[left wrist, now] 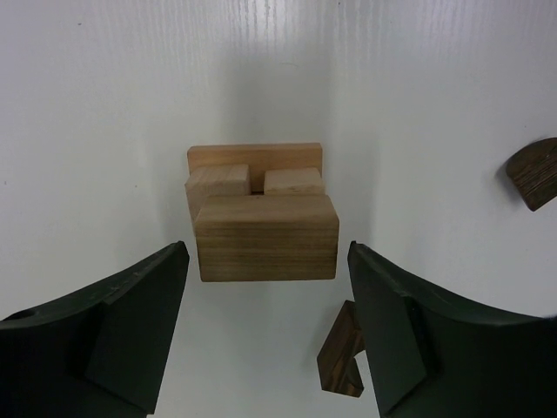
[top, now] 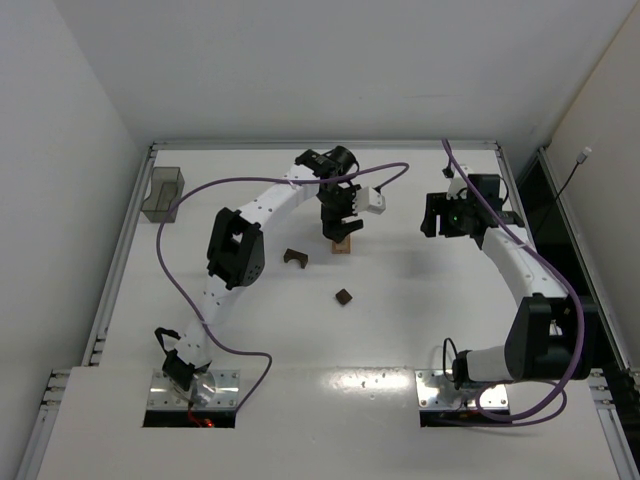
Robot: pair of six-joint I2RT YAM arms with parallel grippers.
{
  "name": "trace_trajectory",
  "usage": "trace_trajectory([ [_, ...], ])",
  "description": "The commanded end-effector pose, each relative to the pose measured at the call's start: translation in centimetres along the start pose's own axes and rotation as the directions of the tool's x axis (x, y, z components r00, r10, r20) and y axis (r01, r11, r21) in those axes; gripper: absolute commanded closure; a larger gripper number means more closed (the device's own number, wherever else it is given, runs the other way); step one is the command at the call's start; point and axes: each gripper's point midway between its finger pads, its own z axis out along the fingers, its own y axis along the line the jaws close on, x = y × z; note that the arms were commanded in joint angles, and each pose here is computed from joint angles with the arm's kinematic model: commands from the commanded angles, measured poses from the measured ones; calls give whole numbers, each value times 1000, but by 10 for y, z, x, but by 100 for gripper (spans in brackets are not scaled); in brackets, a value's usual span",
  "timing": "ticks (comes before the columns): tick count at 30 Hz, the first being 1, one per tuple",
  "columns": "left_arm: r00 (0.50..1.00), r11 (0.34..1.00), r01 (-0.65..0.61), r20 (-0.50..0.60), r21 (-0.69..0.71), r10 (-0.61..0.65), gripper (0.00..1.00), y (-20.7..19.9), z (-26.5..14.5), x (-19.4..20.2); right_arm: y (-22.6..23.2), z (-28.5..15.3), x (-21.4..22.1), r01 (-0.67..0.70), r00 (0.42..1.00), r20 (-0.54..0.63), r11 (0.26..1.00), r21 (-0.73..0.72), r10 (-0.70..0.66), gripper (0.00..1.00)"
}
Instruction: Build the wood block tower
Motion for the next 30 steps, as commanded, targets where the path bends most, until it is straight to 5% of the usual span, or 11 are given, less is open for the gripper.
trace_trajectory([
  [1,999,1000,-15,29,13,14,28,-2,-5,-5,3,1,-13,-3,999,54,1000,-21,4,37],
  [10,993,1000,23,113,-13,-22,6,8,-22,-16,3,2,-9,-5,999,45,1000,-22,6,37],
  [18,951,990,117,295,-74,-91,4,11,-91,-53,3,-2,-13,21,998,63,1000,-20,-20,37],
  [23,879,963,255,436,-85,-194,12,16,-154,-50,6,-3,-16,49,997,64,998,-26,-47,37],
  [26,824,917,398,450,-27,-344,35,8,-156,-35,4,-3,-20,48,997,63,999,-15,-47,37],
  [27,818,899,439,411,5,-402,59,2,-140,-22,4,-4,-24,50,996,74,999,-14,-49,37],
  [30,728,787,613,338,70,-597,100,-16,-113,3,0,-5,-32,30,996,83,999,24,-32,37],
])
